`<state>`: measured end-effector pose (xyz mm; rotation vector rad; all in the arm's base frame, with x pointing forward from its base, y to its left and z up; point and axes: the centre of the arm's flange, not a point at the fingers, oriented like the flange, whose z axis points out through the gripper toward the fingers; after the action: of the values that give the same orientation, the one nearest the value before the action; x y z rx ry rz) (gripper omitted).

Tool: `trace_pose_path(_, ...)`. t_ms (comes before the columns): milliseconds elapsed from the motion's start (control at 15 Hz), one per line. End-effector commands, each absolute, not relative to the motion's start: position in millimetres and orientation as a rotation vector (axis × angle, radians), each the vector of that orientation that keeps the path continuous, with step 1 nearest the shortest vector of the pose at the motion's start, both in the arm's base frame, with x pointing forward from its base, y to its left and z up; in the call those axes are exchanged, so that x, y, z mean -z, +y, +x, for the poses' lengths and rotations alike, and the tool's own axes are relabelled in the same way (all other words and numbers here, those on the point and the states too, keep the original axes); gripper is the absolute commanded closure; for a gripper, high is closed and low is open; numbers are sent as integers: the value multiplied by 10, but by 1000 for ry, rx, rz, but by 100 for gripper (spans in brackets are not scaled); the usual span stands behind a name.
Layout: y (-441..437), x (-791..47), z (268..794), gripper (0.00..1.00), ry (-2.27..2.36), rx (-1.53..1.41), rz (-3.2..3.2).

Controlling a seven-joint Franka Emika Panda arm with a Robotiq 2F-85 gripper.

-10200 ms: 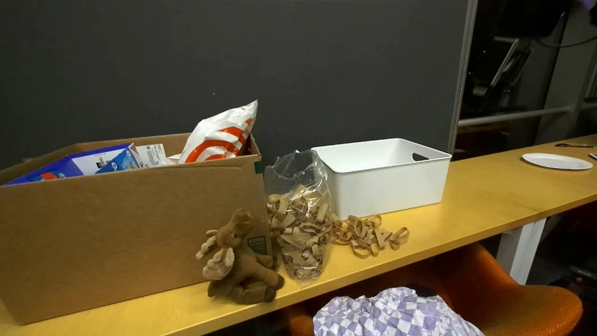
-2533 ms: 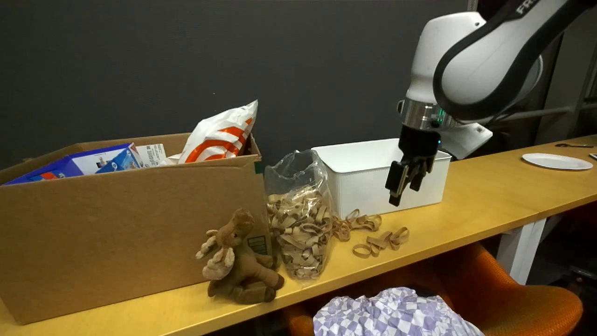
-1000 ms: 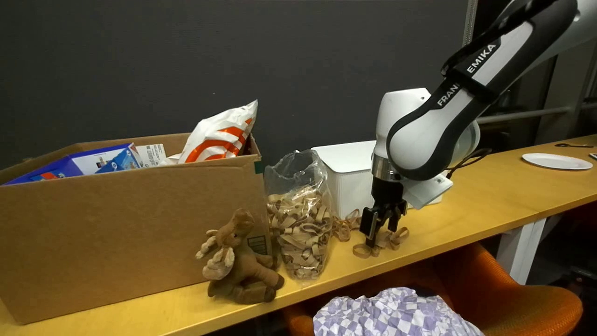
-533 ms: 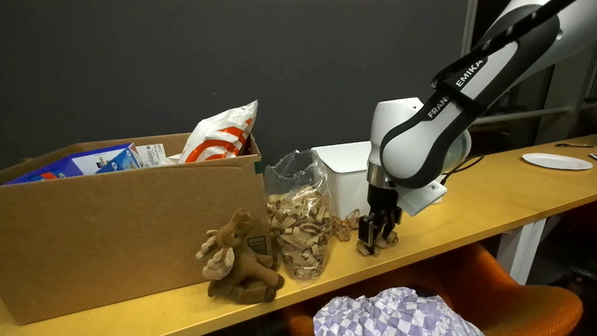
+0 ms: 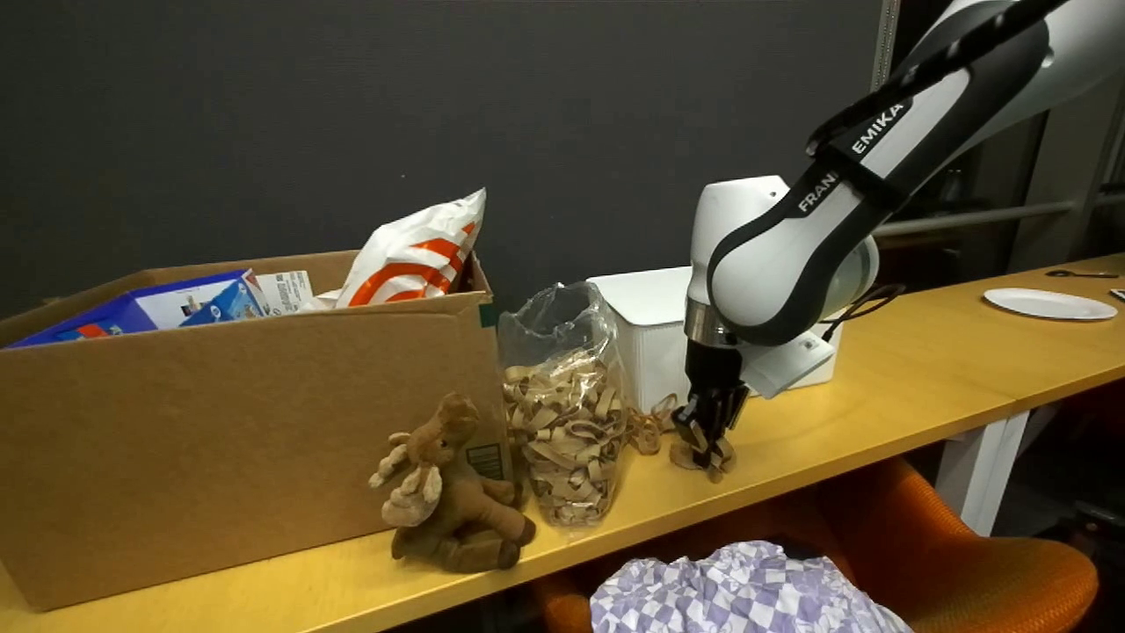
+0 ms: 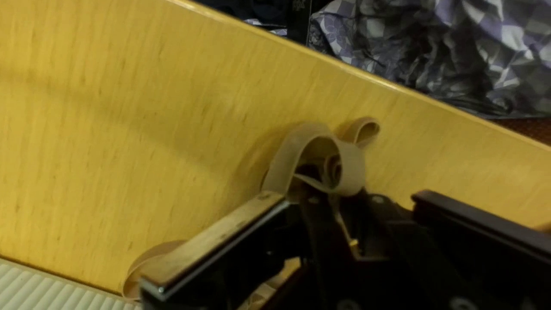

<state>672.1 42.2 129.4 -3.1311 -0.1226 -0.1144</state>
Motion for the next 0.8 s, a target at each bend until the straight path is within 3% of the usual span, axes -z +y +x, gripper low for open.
trace_pose_path(0,430,-1324,6771,100,-95,107,-3129)
trace_pose_path(400,415,-1758,6831,99,-54,156,-3144)
trace_pose_path(733,480,-2735,6889,99,-41,257,-3160)
